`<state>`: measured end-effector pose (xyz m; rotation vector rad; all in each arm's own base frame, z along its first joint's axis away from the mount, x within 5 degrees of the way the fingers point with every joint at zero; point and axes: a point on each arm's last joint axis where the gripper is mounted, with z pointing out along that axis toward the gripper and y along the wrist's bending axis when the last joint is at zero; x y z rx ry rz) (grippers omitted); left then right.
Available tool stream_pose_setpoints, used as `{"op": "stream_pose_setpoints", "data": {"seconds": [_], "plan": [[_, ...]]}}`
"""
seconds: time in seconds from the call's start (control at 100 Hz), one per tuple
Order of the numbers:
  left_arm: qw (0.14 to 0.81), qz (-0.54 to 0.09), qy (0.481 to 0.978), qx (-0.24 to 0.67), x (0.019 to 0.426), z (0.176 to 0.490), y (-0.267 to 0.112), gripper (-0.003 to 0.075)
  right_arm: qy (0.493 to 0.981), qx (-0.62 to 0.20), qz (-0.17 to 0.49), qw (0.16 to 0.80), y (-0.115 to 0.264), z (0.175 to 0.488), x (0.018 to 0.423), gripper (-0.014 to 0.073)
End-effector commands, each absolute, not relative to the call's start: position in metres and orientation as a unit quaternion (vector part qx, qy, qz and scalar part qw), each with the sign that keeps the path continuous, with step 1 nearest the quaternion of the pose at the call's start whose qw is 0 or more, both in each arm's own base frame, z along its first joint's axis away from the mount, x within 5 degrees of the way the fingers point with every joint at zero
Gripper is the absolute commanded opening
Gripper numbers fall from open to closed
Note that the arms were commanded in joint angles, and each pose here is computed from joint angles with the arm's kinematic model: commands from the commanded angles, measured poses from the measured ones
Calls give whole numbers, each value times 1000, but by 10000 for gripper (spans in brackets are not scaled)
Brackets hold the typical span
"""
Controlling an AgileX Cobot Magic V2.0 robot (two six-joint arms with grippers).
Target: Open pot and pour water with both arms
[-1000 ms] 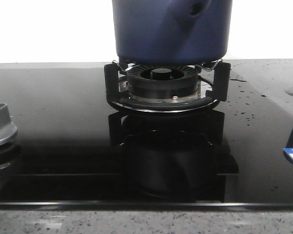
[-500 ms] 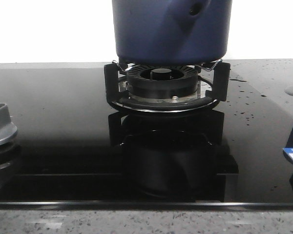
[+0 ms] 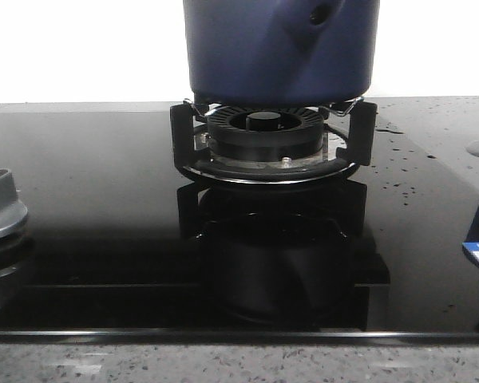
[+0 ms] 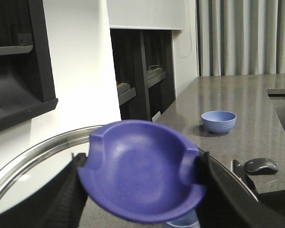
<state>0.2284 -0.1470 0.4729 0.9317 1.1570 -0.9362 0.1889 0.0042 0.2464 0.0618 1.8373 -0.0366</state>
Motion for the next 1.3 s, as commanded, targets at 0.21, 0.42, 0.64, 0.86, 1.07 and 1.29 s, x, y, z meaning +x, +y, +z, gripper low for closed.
{"op": "stream_pose_setpoints", "data": {"seconds": [0.21, 0.42, 0.64, 0.86, 1.07, 1.29], "plan": [[662, -438, 471, 384, 214, 498, -141, 258, 766, 67, -35, 639, -2, 248, 209, 564], [661, -440, 472, 383, 214, 498, -141, 258, 748, 63, -26, 660, 0, 248, 215, 532], [658, -443, 476, 379, 214, 498, -141, 258, 742, 48, -27, 668, 2, 250, 215, 276], [652, -428, 493, 385, 214, 495, -141, 259, 730, 31, -28, 683, 3, 258, 211, 204], [648, -413, 516, 378, 210, 491, -129, 259, 679, -23, -29, 733, 9, 305, 201, 204], [651, -405, 526, 367, 195, 483, -118, 259, 666, -98, -36, 738, 22, 365, 207, 204]]}}
